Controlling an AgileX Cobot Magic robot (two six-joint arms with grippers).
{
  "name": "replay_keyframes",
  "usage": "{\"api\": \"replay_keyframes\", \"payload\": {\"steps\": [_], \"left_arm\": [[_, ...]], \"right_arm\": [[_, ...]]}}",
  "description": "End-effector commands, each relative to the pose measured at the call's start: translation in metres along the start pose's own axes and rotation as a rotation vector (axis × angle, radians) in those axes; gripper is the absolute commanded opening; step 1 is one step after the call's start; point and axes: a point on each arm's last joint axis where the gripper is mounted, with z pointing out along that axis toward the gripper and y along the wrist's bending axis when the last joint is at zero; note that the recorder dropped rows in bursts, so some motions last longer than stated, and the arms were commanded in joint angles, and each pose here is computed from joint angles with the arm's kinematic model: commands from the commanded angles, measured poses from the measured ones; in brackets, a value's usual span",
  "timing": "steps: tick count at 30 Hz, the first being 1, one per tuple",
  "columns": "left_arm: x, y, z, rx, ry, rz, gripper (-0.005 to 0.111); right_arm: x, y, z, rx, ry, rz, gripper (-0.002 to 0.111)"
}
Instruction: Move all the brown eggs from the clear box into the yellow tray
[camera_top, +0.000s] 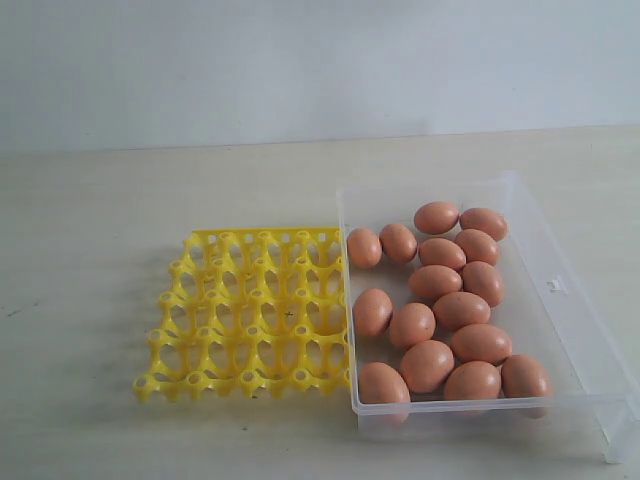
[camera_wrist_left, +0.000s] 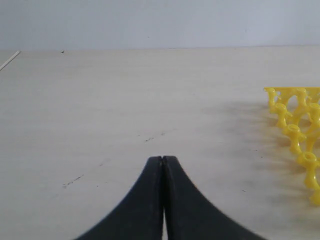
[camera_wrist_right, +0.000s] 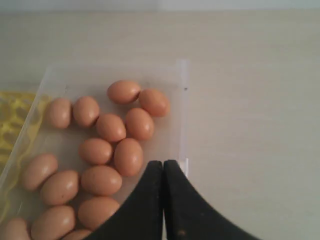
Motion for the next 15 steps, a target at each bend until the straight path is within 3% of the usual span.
{"api": "replay_keyframes", "payload": {"steps": [1,9,15], "left_arm": [[-0.003,0.0,-0.001,0.007,-0.023,-0.009,0.0],[-0.003,0.0,-0.001,0.007,-0.023,-0.009,0.0],[-0.003,0.0,-0.001,0.007,-0.023,-0.009,0.0]], "right_arm": [[-0.032,0.03,0.032,-0.103,0.187,-0.271,0.0],[-0.046,0.081,0.101,-0.268,0.567,-0.607,0.003],[-0.038,0.104,0.152,-0.308,0.738,-0.676,0.025]]}}
